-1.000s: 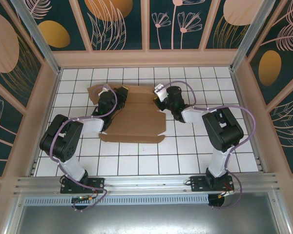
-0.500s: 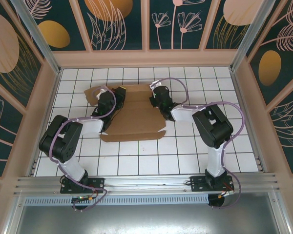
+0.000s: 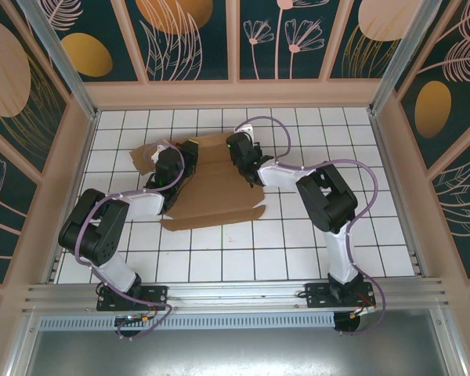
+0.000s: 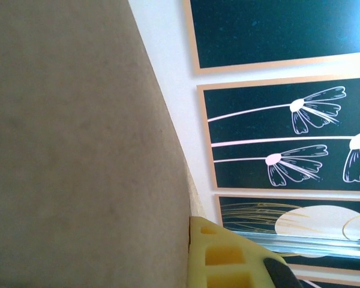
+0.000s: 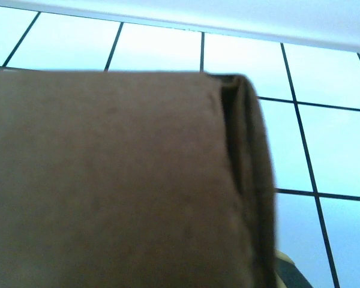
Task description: Fold the paper box
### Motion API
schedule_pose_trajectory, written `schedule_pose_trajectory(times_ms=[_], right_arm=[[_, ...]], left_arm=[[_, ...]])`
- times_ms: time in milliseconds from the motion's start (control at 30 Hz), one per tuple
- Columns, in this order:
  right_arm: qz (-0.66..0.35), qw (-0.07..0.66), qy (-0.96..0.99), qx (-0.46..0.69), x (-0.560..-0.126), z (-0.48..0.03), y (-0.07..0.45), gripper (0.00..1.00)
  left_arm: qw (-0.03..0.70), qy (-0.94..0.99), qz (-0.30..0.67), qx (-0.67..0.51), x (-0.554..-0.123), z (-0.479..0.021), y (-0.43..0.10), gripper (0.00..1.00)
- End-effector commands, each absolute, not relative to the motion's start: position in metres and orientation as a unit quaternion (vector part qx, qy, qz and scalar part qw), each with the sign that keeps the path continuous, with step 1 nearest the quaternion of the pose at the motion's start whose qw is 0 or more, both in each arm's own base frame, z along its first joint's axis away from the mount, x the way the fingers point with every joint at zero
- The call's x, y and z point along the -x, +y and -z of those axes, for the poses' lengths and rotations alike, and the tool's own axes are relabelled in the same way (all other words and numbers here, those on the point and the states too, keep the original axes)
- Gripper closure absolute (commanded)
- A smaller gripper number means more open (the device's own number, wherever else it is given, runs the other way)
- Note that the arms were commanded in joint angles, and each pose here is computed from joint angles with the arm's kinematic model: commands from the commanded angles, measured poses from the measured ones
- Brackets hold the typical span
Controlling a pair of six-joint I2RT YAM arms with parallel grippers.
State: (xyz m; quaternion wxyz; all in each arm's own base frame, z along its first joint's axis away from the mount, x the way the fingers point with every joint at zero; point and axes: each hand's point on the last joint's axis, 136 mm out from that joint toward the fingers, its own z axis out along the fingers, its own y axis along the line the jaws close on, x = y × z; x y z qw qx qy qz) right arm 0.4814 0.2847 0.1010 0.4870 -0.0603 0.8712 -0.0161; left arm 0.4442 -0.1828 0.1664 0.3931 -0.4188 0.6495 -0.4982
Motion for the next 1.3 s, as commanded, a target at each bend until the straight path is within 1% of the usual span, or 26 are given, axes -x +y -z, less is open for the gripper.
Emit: schedule_pose_trajectory(times_ms=[0,167,400,667,767,1000,1033,1100,1167,1267], right_arm=[[0.113,0.432,0.894,-0.016,-0.479,-0.063,0.233,1.0],[0.152,0.419,0.893,-0.058,-0.479,-0.059,0.221,1.0],[0.11,0.41,0.904,-0.047,-0.479,-0.054,0.231,1.0],[0.067,0.428,0.9,-0.056,-0.477,-0.062,0.221,1.0],[0.049,0.426,0.902,-0.055,-0.478,-0.062,0.225,1.0],[0.056,0.418,0.906,-0.045,-0.48,-0.053,0.223,1.0],[0.056,0.421,0.905,-0.041,-0.48,-0.054,0.221,1.0],[0.051,0.423,0.904,-0.033,-0.48,-0.056,0.216,1.0],[0.046,0.423,0.905,-0.03,-0.479,-0.057,0.209,1.0],[0.032,0.42,0.907,-0.014,-0.477,-0.058,0.201,1.0]], left_arm=[[0.335,0.709,0.458,0.42,-0.421,-0.123,-0.193,1.0],[0.337,0.71,0.447,0.427,-0.42,-0.122,-0.19,1.0],[0.336,0.714,0.449,0.42,-0.423,-0.124,-0.196,1.0],[0.341,0.714,0.443,0.421,-0.423,-0.13,-0.197,1.0],[0.343,0.714,0.443,0.42,-0.422,-0.131,-0.198,1.0],[0.342,0.718,0.445,0.411,-0.421,-0.129,-0.201,1.0],[0.345,0.719,0.445,0.407,-0.421,-0.132,-0.202,0.95],[0.353,0.722,0.445,0.394,-0.421,-0.139,-0.201,0.79],[0.363,0.728,0.442,0.377,-0.418,-0.146,-0.201,0.67],[0.378,0.745,0.421,0.354,-0.411,-0.151,-0.192,0.46]])
